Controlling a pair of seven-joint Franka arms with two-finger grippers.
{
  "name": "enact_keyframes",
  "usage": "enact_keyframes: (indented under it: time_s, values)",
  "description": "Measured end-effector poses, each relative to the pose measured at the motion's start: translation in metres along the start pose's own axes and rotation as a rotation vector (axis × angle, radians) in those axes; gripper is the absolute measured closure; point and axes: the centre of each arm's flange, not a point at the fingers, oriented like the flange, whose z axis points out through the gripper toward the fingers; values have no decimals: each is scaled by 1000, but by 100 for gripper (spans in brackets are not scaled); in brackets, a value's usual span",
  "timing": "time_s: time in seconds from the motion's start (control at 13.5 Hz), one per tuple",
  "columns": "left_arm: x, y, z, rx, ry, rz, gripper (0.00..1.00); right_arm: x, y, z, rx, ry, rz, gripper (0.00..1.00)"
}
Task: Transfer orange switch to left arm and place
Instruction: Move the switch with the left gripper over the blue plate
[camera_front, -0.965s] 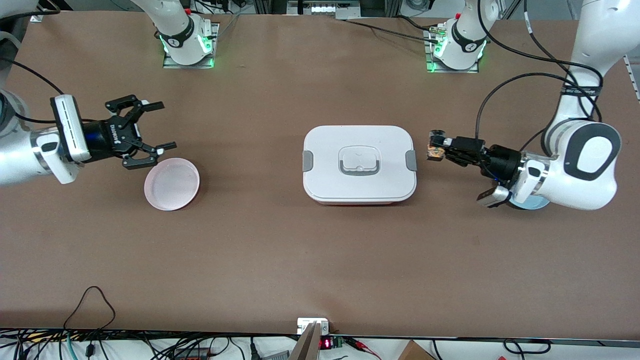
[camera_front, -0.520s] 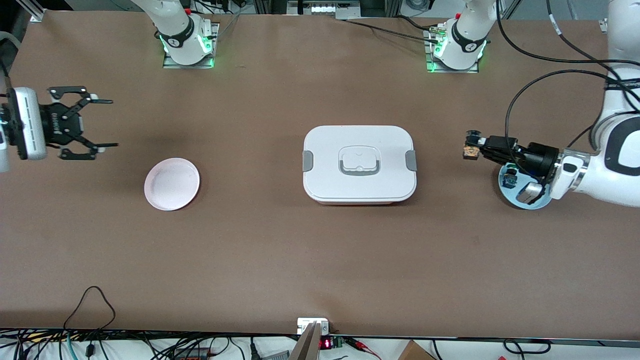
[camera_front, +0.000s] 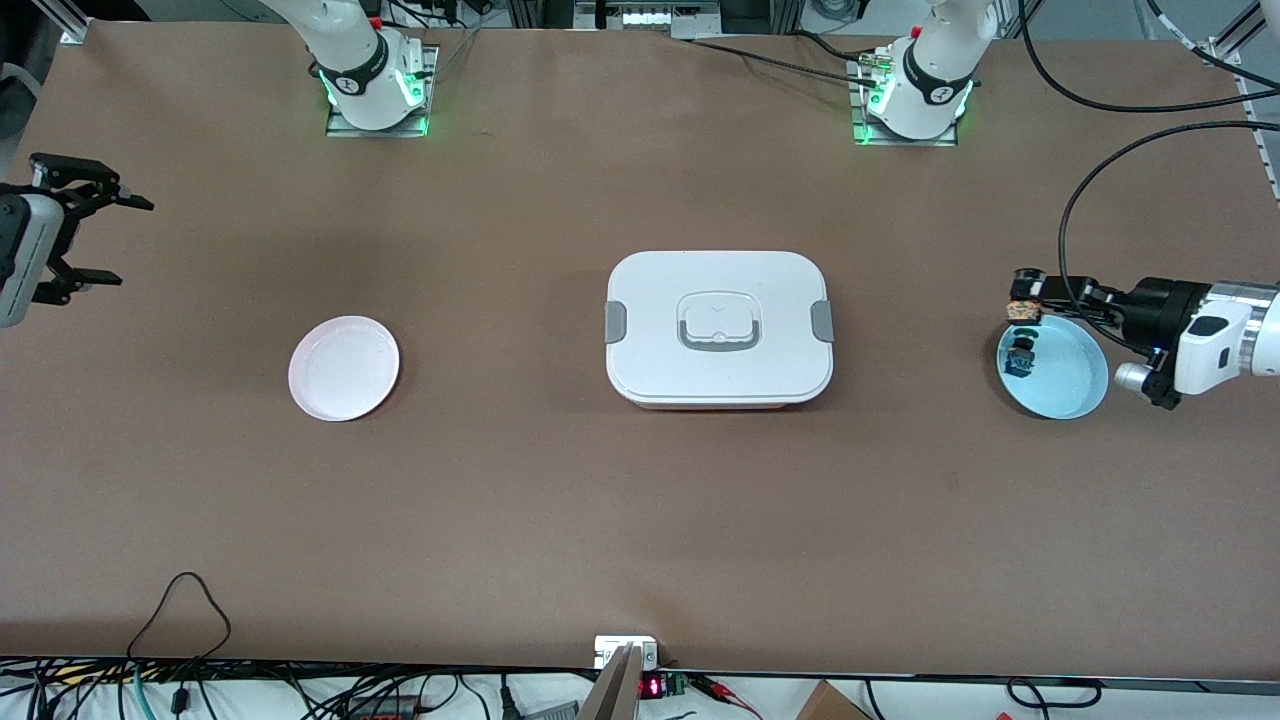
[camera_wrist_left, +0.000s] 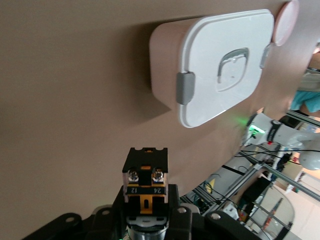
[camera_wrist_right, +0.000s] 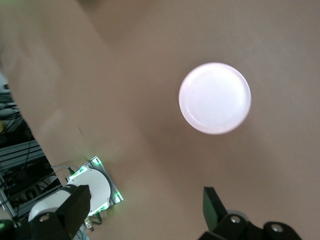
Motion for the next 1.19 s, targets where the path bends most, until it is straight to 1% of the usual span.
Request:
enact_keyframes:
  time_s: [0.07, 0.15, 0.22, 0.3, 0.45, 0.52, 0.67, 0.74, 0.89, 1.04, 1.19]
  values:
    - [-2, -2, -4, 39, -3, -9, 66, 10, -18, -6, -39, -31, 54, 0]
    - [-4, -5, -7, 77, -8, -19, 66, 18, -33, -11, -73, -48, 98, 0]
    - [-6, -8, -12, 102, -7, -17, 66, 22, -43, -16, -96, -49, 138, 0]
    - [-7, -9, -16, 116, -4, 10, 66, 21, -48, -22, -111, -39, 190, 0]
    - [-10, -14, -21, 137, -2, 93, 66, 7, -49, -35, -135, 1, 320, 0]
    - [-11, -17, -23, 162, -12, 137, 66, -5, -50, -44, -147, 29, 368, 0]
    - [-11, -24, -26, 217, -31, 266, 66, -27, -54, -59, -164, 84, 468, 0]
    - [-11, -28, -30, 256, -38, 332, 66, -32, -55, -62, -169, 107, 527, 0]
    - [-12, -37, -37, 345, -70, 452, 66, -30, -55, -60, -179, 146, 623, 0]
    - [-12, -42, -49, 448, -113, 586, 66, -33, -54, -48, -190, 167, 662, 0]
    - [-11, -44, -68, 567, -155, 732, 66, -45, -54, -31, -182, 180, 673, 0]
